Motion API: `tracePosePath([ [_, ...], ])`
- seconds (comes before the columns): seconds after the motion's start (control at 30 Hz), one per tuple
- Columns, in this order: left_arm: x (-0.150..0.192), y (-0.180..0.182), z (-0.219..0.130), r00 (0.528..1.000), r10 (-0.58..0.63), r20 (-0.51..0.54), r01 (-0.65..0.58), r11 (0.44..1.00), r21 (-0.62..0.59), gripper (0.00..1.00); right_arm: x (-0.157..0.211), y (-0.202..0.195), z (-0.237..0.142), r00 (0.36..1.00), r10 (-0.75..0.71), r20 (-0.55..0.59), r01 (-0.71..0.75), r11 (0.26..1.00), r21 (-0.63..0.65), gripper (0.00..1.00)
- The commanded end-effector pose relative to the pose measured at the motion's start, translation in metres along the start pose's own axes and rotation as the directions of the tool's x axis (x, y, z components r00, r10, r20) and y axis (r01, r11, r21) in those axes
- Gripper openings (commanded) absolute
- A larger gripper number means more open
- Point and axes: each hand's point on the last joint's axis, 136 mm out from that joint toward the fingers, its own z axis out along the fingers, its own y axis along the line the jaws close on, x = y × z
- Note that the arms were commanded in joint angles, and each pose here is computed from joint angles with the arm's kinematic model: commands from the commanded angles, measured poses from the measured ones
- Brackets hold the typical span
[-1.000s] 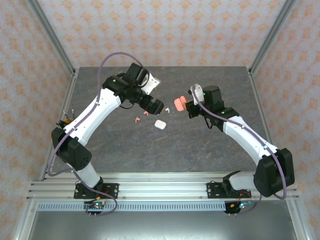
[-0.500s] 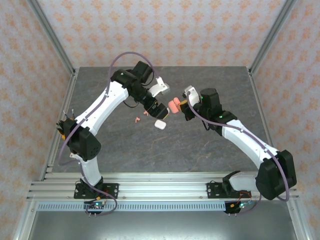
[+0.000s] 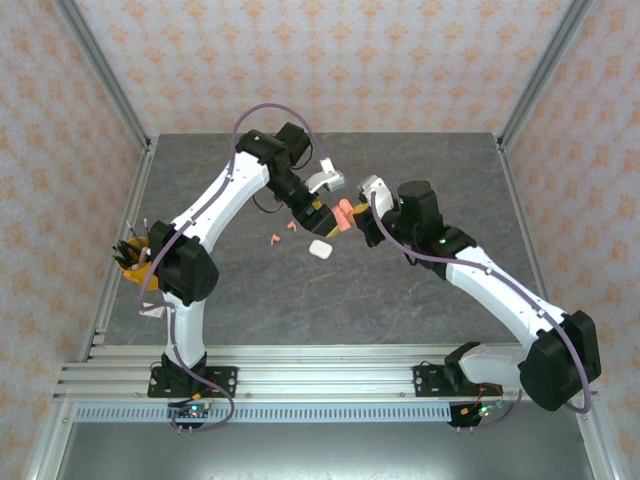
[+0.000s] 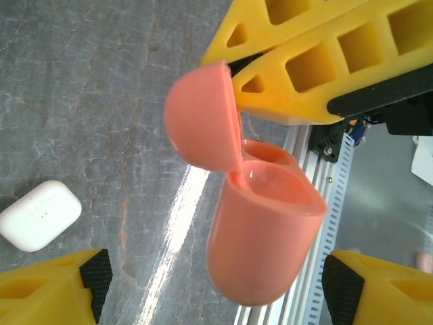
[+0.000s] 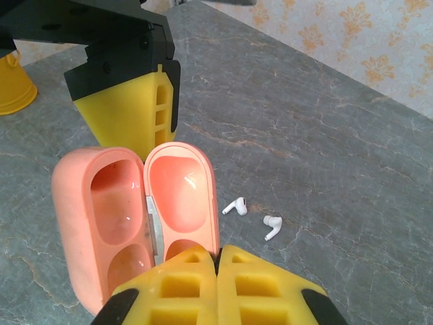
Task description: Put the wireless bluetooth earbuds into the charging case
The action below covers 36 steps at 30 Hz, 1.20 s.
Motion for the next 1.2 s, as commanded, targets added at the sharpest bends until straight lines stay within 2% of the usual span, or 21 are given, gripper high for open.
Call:
tracePosePath([
  [0.0,-0.005,-0.015,-0.006,1.0,0.018,0.017,-0.019,0.998,0.066,0.81,-0.008,0.003,-0.006,0.999,-0.022,0.024,0.022,1.0,-0.001,0.0],
  [0.37,-0.01,-0.012,-0.001,1.0,0.016,0.013,-0.017,0.995,0.094,0.75,-0.008,0.013,0.003,0.999,-0.039,0.004,0.039,0.999,-0.019,0.0],
  [1.17,-0.001,-0.015,0.007,1.0,-0.001,-0.027,0.005,0.985,0.171,0.52,-0.007,0.012,0.006,0.999,-0.05,-0.01,0.05,0.999,-0.012,0.0],
])
